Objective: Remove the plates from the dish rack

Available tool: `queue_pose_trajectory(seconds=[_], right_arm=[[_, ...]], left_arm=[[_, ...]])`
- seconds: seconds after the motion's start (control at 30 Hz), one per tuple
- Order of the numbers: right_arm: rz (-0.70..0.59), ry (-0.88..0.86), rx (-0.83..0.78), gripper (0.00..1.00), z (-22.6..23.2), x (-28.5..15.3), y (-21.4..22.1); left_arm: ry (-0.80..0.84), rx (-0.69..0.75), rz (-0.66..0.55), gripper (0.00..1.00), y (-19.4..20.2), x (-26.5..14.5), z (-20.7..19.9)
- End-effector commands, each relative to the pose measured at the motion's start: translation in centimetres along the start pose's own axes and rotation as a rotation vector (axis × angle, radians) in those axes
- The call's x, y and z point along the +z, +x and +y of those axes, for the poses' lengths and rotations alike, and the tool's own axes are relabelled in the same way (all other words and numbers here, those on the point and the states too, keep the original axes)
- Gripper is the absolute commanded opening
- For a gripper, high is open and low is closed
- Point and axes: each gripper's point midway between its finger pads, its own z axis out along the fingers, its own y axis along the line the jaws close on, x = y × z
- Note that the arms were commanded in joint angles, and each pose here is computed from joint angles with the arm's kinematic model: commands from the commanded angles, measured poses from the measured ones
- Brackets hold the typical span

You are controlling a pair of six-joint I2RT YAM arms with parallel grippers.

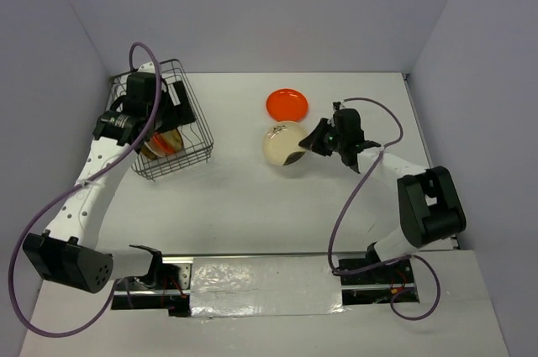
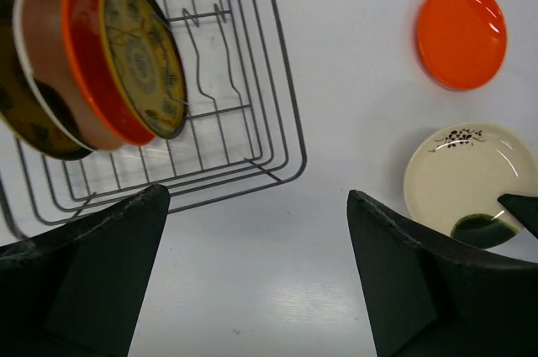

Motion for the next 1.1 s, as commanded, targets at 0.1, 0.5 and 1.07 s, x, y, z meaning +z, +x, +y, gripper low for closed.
queue_pose_trajectory(seconds=[0.1,0.5,1.07], right_arm=[[0.014,0.057,-0.038,0.0,-3.7,3.5,-0.3],[0.012,0.42,-0.085,1.0,-8.9,1.4,0.7],[-0.038,0.257,-0.337,1.0,2.4,-3.1,1.5]], left_arm=[[-0.152,0.044,-0.051,0.98,-2.1,-1.9,2.6],[-0.316,0.069,0.004,0.92,-2.1,0.2,5.9],[-0.645,0.09,0.134,0.59,-2.6,8.8,10.1]])
